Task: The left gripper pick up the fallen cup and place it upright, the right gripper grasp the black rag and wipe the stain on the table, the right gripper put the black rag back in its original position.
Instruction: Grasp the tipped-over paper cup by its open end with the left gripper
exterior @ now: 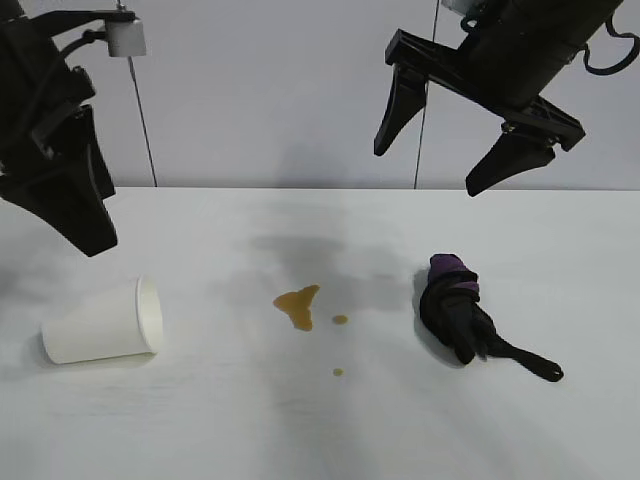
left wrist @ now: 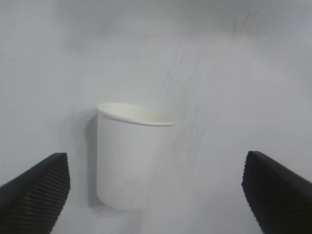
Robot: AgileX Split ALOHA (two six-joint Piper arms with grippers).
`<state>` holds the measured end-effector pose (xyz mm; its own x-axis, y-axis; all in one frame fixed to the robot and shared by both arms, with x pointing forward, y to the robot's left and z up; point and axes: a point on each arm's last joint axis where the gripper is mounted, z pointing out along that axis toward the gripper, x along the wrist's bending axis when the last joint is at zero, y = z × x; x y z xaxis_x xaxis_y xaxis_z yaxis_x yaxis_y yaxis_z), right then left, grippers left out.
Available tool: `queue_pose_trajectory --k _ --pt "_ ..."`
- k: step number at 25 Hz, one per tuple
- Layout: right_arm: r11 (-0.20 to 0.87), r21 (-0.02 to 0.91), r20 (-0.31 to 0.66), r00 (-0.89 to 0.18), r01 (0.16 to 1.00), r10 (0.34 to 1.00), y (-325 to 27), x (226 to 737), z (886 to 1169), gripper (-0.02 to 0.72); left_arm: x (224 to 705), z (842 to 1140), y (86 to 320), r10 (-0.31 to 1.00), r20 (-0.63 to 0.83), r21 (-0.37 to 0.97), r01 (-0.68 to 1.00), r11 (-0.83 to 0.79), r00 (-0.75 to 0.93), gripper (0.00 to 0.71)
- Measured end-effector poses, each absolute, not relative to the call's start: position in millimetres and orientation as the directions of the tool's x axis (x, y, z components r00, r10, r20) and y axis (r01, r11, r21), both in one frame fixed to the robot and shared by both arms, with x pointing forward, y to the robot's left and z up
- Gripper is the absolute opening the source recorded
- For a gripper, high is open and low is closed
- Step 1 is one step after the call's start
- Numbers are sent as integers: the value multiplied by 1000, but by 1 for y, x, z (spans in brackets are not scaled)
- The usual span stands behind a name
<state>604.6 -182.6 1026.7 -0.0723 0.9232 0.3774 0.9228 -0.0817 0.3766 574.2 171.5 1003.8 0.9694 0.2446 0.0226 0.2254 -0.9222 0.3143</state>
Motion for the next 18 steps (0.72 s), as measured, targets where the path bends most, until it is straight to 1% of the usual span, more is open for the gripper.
queue_pose_trajectory --k 2,4,7,12,18 --pt "-81 377 377 -73 922 923 -183 605 1027 641 575 994 165 211 54 287 187 -940 976 693" --pt "-80 380 374 -74 922 924 -183 605 1027 641 572 982 164 192 57 259 171 -950 980 693" --pt "-81 383 374 -74 920 925 -183 605 1027 641 567 963 167 199 61 246 179 -953 978 693" --pt "-82 391 371 -75 917 926 -183 606 1027 641 561 936 173 226 151 261 182 -948 962 693" --pt "-86 400 371 -76 913 925 -183 607 1027 641 564 931 172 279 199 309 210 -928 940 693"
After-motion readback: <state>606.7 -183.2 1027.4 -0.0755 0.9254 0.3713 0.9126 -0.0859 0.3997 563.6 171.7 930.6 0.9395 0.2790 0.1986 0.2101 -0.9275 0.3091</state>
